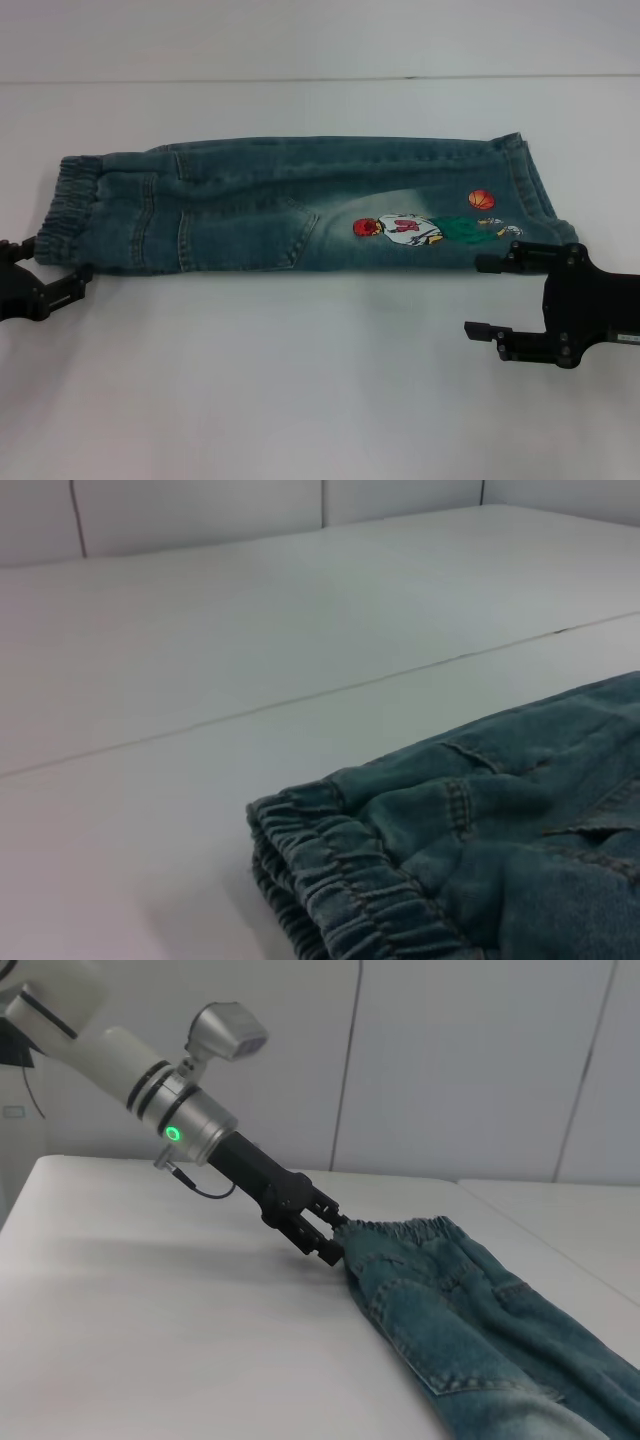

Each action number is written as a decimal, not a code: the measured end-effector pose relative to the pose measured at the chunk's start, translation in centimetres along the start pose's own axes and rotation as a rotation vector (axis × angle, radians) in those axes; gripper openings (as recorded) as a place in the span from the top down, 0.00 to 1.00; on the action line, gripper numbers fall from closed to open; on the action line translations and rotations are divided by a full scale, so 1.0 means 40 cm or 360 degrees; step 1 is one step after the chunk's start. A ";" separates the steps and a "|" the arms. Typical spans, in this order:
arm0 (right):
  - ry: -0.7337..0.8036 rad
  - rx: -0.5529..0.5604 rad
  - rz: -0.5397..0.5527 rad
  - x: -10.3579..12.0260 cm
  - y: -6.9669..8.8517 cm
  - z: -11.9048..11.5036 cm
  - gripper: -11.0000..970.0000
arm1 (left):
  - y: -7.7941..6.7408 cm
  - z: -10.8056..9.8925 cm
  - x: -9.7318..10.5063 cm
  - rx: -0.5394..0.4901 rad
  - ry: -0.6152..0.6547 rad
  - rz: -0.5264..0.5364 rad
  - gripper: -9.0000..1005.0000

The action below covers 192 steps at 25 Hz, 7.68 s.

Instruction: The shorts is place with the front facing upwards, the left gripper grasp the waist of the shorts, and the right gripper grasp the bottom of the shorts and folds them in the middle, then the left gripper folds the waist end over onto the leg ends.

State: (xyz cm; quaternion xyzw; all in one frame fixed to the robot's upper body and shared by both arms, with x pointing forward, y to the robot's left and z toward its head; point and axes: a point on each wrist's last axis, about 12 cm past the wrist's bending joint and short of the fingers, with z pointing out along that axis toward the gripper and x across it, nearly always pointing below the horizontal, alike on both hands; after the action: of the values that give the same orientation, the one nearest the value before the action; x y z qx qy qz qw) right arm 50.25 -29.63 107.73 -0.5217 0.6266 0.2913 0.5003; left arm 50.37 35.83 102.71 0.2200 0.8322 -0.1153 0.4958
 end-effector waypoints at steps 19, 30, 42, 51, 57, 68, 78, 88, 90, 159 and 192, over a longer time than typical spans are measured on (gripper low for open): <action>-0.0012 0.0006 0.0023 -0.003 -0.001 0.004 0.24 | -0.013 0.019 -0.007 0.0010 -0.0062 0.0042 0.54; -0.0020 0.0023 0.0022 -0.001 0.002 0.002 0.24 | -0.015 0.034 -0.012 0.0036 0.0014 0.0015 0.68; -0.0072 0.0086 0.0019 -0.002 0.001 -0.007 0.24 | 0.004 0.017 -0.036 0.0043 0.0006 -0.0015 0.76; -0.0091 0.0115 0.0020 0.002 0.004 -0.012 0.25 | 0.006 0.027 -0.057 0.0090 0.0067 -0.0015 0.83; -0.0154 0.0207 0.0076 0.013 0.006 -0.012 0.27 | 0.017 0.023 -0.092 0.0094 0.0057 -0.0021 0.93; -0.0236 0.0448 0.0166 0.039 -0.005 -0.001 0.34 | 0.023 -0.025 -0.242 0.0246 -0.0038 0.0013 0.94; -0.0317 0.0712 0.0159 0.067 -0.019 0.105 0.41 | -0.005 -0.046 -0.420 0.0417 -0.0134 0.0035 0.93; -0.0084 0.0773 0.0125 0.051 -0.062 0.283 0.85 | -0.051 -0.017 -0.503 0.0534 -0.0138 0.0104 0.93; -0.0062 0.0749 0.0111 0.043 -0.061 0.311 0.90 | -0.064 -0.010 -0.531 0.0566 -0.0146 0.0123 0.93; -0.0089 0.0180 -0.0078 0.103 0.093 -0.028 0.98 | -0.324 0.123 -0.499 0.0986 -0.0363 0.0302 0.46; -0.0041 0.0012 0.0125 0.060 0.083 -0.050 0.55 | -0.218 -0.079 0.050 0.0915 -0.0342 0.0021 0.06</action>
State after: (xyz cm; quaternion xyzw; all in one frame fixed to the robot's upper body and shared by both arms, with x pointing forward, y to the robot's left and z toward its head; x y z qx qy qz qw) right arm 46.56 -31.33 105.64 -0.4910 0.6412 0.3151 0.4984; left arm 42.90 29.99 102.25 0.3432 0.7067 -0.3654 0.4992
